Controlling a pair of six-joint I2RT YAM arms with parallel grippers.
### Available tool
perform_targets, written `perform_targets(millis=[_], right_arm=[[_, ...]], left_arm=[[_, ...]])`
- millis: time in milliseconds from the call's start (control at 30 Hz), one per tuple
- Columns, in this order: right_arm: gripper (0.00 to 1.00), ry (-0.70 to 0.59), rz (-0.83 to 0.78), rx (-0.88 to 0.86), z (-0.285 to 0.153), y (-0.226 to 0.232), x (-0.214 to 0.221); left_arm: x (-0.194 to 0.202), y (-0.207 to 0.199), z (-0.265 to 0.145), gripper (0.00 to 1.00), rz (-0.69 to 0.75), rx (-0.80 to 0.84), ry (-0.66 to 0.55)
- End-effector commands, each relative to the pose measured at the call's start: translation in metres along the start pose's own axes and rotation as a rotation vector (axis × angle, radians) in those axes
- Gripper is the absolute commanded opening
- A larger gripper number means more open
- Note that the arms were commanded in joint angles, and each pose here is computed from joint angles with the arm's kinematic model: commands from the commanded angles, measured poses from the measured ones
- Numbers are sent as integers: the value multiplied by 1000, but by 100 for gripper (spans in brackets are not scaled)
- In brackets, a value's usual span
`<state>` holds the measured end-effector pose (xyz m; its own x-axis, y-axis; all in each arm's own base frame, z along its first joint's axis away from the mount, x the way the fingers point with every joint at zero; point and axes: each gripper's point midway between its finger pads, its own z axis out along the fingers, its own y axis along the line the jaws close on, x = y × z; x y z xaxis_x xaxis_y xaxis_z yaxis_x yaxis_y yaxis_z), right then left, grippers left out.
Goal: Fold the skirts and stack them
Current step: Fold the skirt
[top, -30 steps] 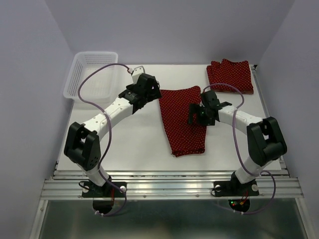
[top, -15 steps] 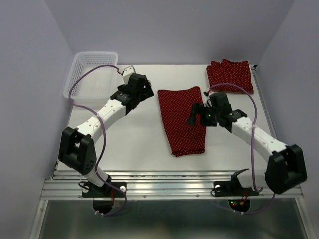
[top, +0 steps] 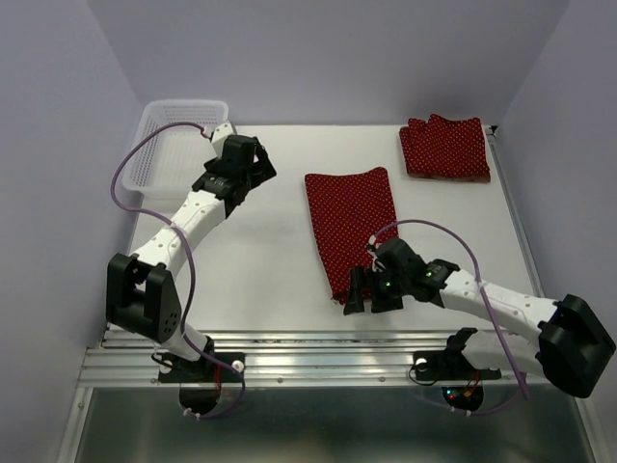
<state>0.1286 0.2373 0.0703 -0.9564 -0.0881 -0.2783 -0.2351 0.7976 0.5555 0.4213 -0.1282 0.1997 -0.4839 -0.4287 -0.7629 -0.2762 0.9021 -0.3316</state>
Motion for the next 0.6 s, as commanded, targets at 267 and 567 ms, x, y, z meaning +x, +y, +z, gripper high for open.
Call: perform_targets(millis=[267,567], right_arm=[[100,-88,4,98,17,-14,-23],[100,-150,69,205,22,-58,-53]], left_arm=[[-22,2,-7,99,-13,20,-64],[-20,6,-6,99,-13,4,-58]])
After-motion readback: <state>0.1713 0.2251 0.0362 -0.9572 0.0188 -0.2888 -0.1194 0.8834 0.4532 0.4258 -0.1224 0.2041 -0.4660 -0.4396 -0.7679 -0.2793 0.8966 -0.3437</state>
